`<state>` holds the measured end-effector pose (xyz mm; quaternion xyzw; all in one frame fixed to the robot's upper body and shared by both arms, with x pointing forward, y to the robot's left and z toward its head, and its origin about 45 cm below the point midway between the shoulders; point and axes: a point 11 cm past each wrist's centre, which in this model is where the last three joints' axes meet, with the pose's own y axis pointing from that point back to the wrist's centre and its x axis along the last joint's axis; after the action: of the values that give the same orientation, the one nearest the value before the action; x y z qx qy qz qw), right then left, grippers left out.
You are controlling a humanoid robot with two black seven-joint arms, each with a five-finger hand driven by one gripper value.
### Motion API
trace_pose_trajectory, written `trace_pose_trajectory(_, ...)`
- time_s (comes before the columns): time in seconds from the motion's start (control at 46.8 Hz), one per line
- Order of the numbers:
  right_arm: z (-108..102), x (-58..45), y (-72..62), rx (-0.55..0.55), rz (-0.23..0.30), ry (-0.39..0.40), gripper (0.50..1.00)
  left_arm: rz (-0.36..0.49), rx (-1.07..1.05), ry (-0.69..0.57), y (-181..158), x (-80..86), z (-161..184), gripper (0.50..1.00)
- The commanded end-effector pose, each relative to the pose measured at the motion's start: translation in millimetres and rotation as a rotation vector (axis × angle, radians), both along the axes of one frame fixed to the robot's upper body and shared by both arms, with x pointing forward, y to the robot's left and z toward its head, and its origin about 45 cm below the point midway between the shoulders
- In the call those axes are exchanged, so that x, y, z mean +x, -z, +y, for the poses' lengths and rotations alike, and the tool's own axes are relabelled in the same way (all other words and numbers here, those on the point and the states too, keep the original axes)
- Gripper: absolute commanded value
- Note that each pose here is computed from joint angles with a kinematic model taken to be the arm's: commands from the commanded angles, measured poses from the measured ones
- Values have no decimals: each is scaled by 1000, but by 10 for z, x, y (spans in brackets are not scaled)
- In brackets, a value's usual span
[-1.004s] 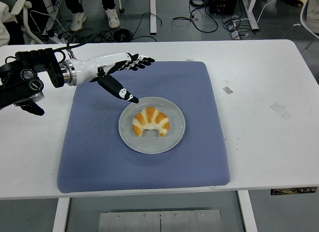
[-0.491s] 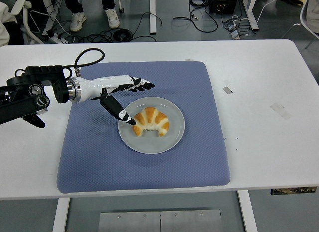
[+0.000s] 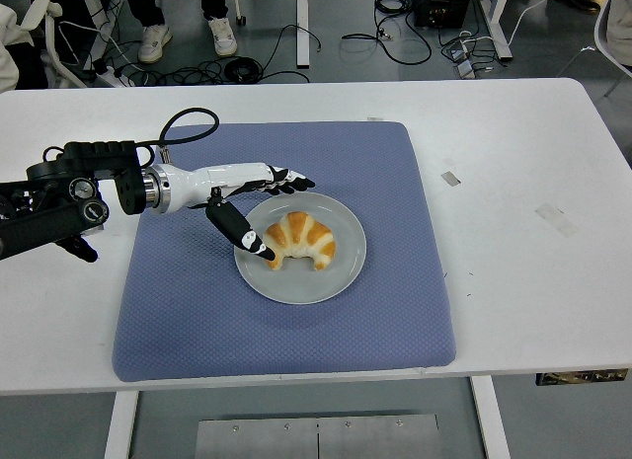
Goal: Place the bread on the table
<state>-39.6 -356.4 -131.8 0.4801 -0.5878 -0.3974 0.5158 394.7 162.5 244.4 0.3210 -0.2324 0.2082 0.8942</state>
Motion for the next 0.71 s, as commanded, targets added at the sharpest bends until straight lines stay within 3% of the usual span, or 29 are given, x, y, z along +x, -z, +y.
trace_pose_trajectory(0.0, 0, -1, 0, 0, 0, -1, 1000, 0, 1, 11, 30, -16, -44, 972)
trace_pose_trajectory(0.534, 0, 0, 0, 0, 0, 1, 1000, 6, 6, 14, 170, -53, -106, 971)
trace_pose_trajectory(0.684, 0, 0, 0, 0, 0, 1, 1000, -8, 19, 21, 204, -63, -110, 939)
